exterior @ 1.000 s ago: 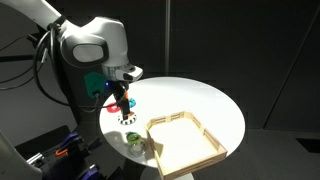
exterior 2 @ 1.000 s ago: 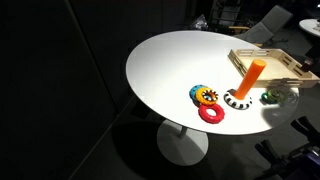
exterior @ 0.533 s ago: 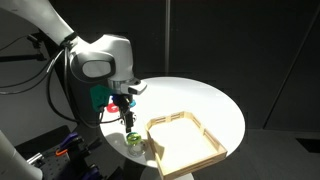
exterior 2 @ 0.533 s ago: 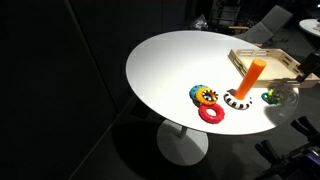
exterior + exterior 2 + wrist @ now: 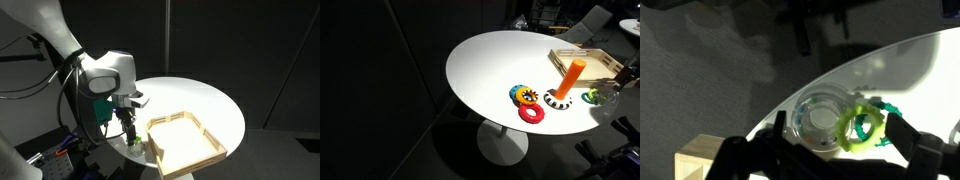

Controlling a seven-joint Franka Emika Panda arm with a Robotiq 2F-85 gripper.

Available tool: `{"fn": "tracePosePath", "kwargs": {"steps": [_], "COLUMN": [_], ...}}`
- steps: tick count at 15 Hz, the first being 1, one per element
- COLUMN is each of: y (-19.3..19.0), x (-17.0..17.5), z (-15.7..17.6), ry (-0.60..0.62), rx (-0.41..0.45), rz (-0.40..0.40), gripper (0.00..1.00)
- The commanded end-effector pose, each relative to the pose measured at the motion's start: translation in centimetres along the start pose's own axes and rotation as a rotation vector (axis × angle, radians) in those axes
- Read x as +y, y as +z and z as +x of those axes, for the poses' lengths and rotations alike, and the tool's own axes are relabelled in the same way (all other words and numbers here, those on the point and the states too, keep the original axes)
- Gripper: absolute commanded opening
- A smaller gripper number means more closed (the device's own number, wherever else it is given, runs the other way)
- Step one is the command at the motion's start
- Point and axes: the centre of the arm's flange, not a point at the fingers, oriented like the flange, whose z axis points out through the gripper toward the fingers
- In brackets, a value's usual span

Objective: Put the yellow ring through the pole

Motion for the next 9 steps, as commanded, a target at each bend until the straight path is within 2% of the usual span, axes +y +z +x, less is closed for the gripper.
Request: {"fn": "tracePosePath", "kwargs": {"steps": [1, 9], "y": [1.7, 3.6], "x": [0.8, -0.4], "z": [1.1, 2.3], "ry": [0.021, 0.018], "rx": [0.016, 0.034], "rz": [-0.002, 0.002], "gripper": [1.0, 1.0]}}
